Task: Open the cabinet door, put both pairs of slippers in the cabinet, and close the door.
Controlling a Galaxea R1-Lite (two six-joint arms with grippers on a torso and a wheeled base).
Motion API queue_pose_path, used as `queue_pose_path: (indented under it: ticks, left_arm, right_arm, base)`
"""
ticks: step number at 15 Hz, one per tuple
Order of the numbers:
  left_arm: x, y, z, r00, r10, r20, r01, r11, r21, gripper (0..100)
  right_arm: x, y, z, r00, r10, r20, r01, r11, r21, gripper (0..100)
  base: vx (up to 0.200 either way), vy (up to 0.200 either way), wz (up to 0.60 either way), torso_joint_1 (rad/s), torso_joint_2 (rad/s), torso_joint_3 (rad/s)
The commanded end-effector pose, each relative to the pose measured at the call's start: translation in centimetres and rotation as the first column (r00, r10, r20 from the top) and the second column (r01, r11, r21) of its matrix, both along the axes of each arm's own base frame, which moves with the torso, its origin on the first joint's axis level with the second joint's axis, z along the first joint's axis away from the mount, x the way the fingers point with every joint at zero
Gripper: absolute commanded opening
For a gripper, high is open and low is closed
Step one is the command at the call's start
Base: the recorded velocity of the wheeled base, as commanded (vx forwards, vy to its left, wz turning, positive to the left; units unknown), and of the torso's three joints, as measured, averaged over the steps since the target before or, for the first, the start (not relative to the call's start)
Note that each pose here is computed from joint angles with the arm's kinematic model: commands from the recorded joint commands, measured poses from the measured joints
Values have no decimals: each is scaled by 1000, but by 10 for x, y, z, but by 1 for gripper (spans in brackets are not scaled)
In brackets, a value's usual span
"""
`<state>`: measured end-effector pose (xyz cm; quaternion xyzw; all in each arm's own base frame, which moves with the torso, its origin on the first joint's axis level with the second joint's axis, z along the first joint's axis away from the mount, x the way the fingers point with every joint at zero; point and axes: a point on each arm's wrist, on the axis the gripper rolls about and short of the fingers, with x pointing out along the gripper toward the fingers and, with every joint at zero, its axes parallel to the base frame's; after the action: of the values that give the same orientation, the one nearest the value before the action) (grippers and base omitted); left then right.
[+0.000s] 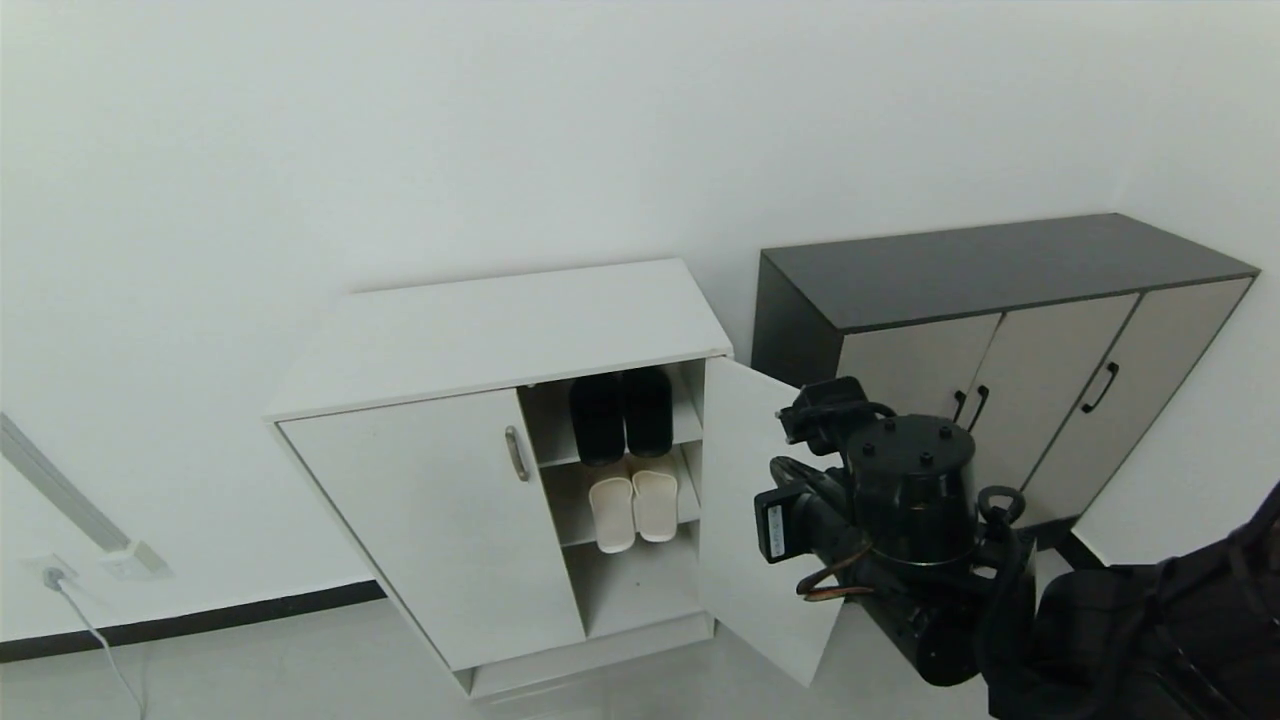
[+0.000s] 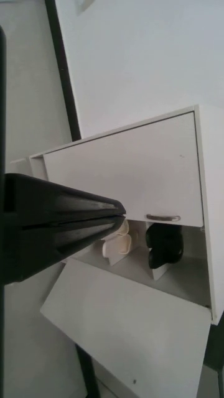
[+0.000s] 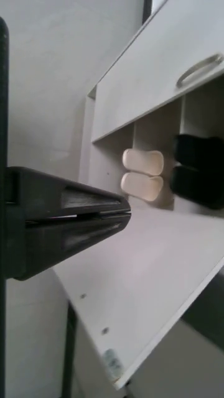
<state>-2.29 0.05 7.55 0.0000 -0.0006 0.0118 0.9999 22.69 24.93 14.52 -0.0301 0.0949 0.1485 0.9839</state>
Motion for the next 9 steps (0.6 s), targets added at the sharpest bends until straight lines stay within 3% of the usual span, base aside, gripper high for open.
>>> queue_pose_path:
  ticks: [1, 9]
  left_arm:
    - [0, 0, 0, 1000, 1, -1, -1, 1000, 0, 0]
    - [0, 0, 0, 1000, 1, -1, -1, 1000, 3, 0]
  right_arm:
    - [2, 0, -2, 1000, -5, -3, 5, 1000, -3, 0]
    - [31, -6, -5, 997, -74, 5, 74, 997, -2, 0]
  base:
    - [0, 0, 0, 0, 0, 0]
    - [0, 0, 0, 0, 0, 0]
